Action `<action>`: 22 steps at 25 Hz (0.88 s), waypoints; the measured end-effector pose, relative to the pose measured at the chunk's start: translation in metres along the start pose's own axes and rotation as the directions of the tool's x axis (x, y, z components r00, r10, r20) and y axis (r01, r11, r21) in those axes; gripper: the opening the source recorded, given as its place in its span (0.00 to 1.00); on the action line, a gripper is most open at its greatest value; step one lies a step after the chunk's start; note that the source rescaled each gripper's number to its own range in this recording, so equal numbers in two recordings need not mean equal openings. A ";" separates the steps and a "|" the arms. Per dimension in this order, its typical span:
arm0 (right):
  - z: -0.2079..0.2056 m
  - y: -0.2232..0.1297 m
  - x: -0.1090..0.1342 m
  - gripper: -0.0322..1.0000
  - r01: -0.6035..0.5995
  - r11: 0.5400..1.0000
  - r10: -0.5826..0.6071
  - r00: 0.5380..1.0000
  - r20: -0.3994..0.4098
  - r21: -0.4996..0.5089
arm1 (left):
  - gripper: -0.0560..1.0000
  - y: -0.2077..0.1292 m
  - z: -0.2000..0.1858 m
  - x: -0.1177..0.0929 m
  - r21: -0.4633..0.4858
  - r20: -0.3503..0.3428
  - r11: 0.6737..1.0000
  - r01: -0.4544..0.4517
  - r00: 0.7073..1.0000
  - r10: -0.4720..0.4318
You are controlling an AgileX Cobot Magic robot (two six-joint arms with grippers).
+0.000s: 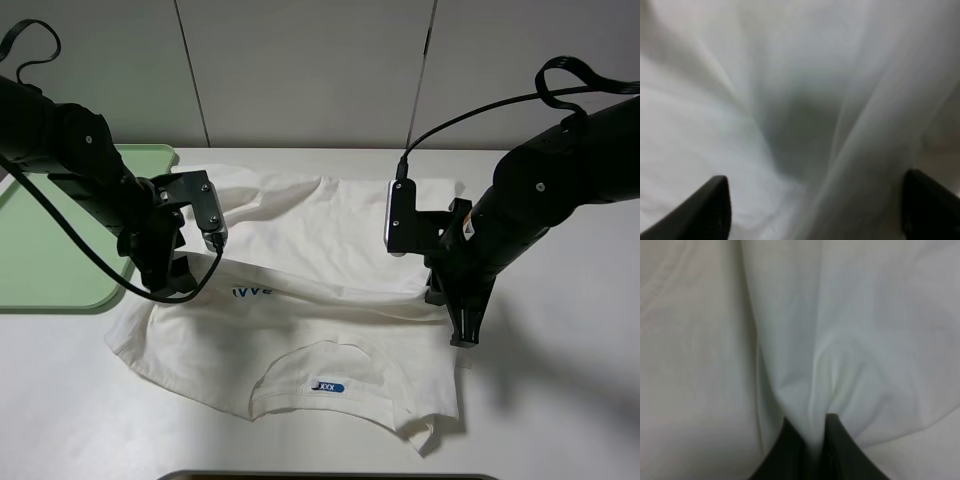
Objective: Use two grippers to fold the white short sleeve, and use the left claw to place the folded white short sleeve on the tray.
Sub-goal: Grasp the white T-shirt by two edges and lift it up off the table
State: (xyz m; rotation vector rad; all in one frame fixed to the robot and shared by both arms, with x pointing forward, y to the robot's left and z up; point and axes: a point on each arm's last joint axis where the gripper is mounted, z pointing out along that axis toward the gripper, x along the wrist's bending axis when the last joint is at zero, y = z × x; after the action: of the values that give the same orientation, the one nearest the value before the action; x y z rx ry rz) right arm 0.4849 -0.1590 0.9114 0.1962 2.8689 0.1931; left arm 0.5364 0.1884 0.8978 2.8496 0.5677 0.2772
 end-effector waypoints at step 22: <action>-0.001 -0.002 -0.013 0.03 -0.031 0.999 0.028 0.989 0.147 0.020 | 0.06 0.008 -0.022 0.007 -0.075 -0.107 0.996 -0.047 0.993 0.039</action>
State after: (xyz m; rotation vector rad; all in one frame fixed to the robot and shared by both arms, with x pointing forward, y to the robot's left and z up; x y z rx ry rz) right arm 0.4970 -0.1635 0.9152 0.2467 2.7240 0.1459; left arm 0.5412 0.1879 0.9215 2.7877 0.5037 0.4501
